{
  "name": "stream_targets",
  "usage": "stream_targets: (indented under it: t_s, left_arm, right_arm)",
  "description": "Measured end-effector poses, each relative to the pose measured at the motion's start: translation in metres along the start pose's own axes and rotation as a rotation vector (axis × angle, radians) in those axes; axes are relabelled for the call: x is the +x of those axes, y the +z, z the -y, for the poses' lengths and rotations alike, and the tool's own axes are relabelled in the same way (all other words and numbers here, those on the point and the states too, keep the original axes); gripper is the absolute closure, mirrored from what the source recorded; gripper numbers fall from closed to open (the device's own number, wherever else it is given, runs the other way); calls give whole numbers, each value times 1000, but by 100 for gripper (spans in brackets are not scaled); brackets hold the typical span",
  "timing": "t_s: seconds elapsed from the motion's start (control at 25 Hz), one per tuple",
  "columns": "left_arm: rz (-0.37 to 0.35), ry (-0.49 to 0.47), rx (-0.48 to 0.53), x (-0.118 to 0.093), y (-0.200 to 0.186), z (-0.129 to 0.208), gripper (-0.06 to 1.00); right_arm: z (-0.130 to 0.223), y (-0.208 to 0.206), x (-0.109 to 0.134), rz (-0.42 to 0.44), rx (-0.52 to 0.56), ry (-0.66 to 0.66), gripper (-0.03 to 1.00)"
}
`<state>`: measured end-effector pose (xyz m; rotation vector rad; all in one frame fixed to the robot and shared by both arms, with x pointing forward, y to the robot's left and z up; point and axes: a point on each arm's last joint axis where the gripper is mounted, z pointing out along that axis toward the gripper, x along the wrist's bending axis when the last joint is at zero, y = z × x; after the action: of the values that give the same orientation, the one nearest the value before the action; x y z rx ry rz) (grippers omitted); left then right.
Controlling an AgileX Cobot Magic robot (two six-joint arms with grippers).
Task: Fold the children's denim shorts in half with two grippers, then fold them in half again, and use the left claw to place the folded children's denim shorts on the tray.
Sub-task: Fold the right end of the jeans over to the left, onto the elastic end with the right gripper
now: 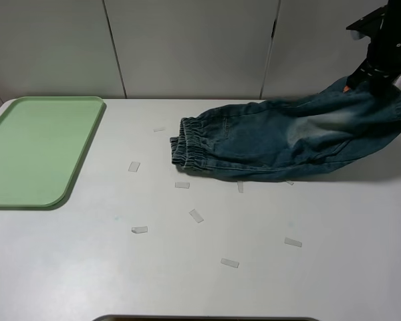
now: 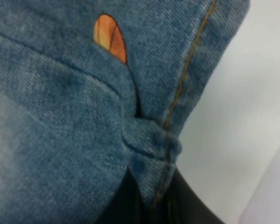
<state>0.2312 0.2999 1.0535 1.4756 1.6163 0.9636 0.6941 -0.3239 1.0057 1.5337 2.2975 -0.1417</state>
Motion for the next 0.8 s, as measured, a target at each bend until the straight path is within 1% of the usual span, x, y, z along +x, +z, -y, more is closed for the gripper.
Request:
stream_targets:
  t_s: [0.04,0.16,0.28,0.36,0.48,0.64,0.8]
  left_arm:
    - [0,0,0,0,0,0,2]
    - [0,0,0,0,0,0,2]
    - [0,0,0,0,0,0,2]
    - [0,0,0,0,0,0,2]
    - [0,0,0,0,0,0,2]
    - [0,0,0,0,0,0,2]
    - [0,0,0,0,0,0,2]
  right_arm:
    - [0,0,0,0,0,0,95]
    - [6,-10,-12,31,0,13,95]
    - [13,-25,-23,87,6,12,95]
    - [16,-29,-25,105,24,7,95]
    - [19,-37,-27,116,27,10,95]
    - [23,-48,-32,154,24,7,95]
    - [24,-52,-32,146,17,21,95]
